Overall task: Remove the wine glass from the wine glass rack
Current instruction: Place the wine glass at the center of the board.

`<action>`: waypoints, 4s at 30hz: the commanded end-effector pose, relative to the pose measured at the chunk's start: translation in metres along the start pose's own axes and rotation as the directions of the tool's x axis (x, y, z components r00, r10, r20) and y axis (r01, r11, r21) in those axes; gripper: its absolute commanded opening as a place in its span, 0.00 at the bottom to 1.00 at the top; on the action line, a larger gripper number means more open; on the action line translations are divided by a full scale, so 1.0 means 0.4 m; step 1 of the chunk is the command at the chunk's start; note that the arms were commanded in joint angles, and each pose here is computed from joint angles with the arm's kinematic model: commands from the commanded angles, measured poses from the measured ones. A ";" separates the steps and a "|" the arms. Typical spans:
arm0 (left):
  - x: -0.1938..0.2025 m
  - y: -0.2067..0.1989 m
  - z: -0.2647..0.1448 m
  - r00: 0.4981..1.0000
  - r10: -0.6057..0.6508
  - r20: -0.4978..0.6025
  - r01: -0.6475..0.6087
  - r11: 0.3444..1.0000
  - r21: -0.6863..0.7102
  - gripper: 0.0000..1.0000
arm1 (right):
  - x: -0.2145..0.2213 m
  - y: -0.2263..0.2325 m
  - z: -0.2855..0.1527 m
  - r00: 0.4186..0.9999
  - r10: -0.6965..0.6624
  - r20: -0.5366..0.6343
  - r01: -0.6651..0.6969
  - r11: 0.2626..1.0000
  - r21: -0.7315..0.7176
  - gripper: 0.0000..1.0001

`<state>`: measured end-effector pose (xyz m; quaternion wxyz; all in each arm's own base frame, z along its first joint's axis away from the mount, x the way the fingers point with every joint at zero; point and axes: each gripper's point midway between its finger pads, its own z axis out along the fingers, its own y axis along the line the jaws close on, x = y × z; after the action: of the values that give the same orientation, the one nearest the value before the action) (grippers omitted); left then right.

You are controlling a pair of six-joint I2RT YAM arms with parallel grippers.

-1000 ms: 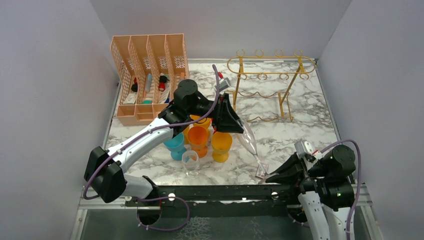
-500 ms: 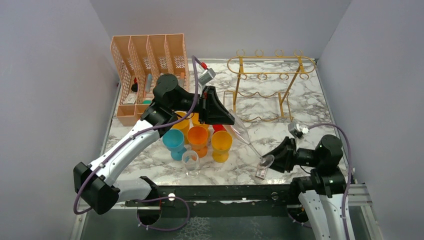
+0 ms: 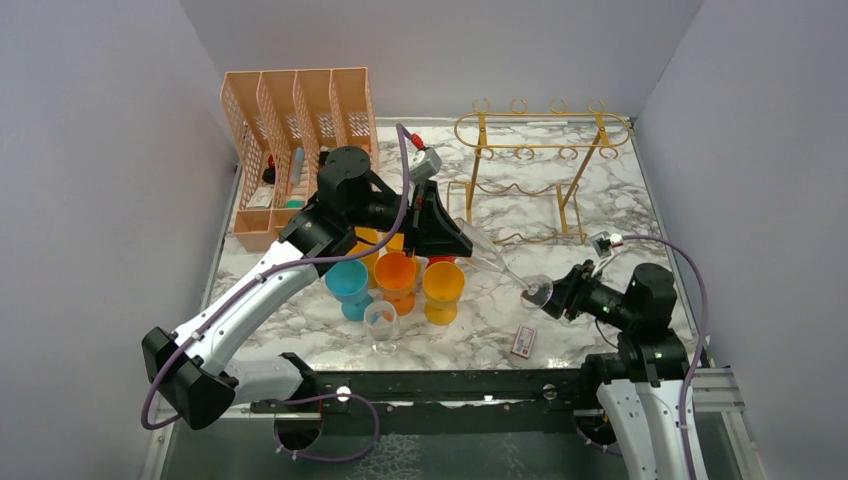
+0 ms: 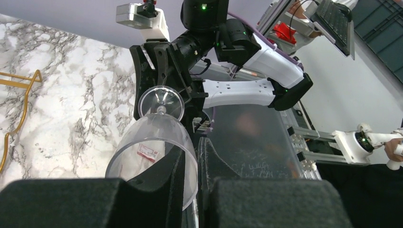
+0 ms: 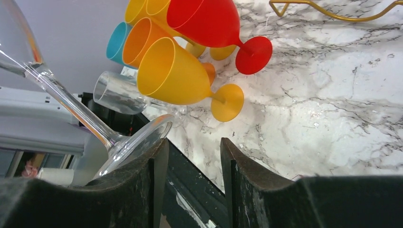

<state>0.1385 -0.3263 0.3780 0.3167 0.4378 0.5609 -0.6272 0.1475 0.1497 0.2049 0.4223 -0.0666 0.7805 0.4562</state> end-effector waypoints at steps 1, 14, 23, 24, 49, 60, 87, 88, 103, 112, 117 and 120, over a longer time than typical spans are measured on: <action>0.067 -0.004 0.024 0.992 -0.091 -0.087 0.089 0.996 -0.017 0.00 | -0.058 0.051 -0.014 0.995 -0.058 0.080 0.061 0.998 -0.034 0.49; 0.047 0.042 0.005 0.993 -0.107 -0.047 0.096 0.975 -0.198 0.00 | -0.060 -0.037 -0.029 0.991 0.063 0.114 -0.085 0.977 0.197 0.51; 0.037 0.050 -0.002 0.993 -0.116 -0.037 0.104 0.965 -0.242 0.00 | -0.053 -0.052 -0.037 0.989 0.080 0.127 -0.108 0.966 0.234 0.51; 0.037 0.049 -0.002 0.992 -0.118 -0.036 0.106 0.964 -0.243 0.00 | -0.051 -0.053 -0.037 0.988 0.082 0.127 -0.111 0.965 0.237 0.51; 0.193 0.022 0.051 0.963 -0.193 -0.190 0.111 0.921 -0.374 0.00 | -0.062 -0.153 -0.086 0.955 0.148 0.256 -0.256 0.848 0.464 0.52; 0.287 -0.054 0.122 0.945 -0.145 -0.293 -0.022 0.865 -0.502 0.00 | -0.057 -0.213 -0.106 0.921 0.223 0.320 -0.374 0.736 0.565 0.51; 0.417 -0.031 0.088 0.858 -0.173 -0.483 -0.215 0.734 -0.644 0.00 | -0.060 -0.196 -0.116 0.923 0.196 0.332 -0.358 0.757 0.547 0.51; 0.421 -0.026 0.085 0.855 -0.182 -0.486 -0.211 0.734 -0.646 0.00 | -0.060 -0.197 -0.116 0.923 0.196 0.332 -0.357 0.757 0.547 0.51; 0.455 0.019 0.018 0.792 -0.334 -0.512 -0.121 0.735 -0.667 0.00 | -0.060 -0.195 -0.118 0.922 0.192 0.335 -0.355 0.760 0.544 0.51; 0.479 0.032 -0.032 0.738 -0.384 -0.555 -0.174 0.686 -0.707 0.00 | -0.061 -0.195 -0.117 0.922 0.192 0.337 -0.357 0.760 0.543 0.51; 0.454 0.051 -0.033 0.759 -0.366 -0.538 -0.203 0.653 -0.730 0.00 | -0.060 -0.195 -0.118 0.922 0.191 0.338 -0.356 0.761 0.542 0.51; 0.448 0.059 -0.031 0.761 -0.355 -0.543 -0.219 0.648 -0.730 0.00 | -0.061 -0.194 -0.117 0.922 0.190 0.338 -0.356 0.762 0.541 0.51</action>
<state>0.0741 -0.2987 0.1962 0.2043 0.4317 0.8620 -0.1698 0.1748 0.0650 0.1751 0.4399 0.2414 0.8265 0.2554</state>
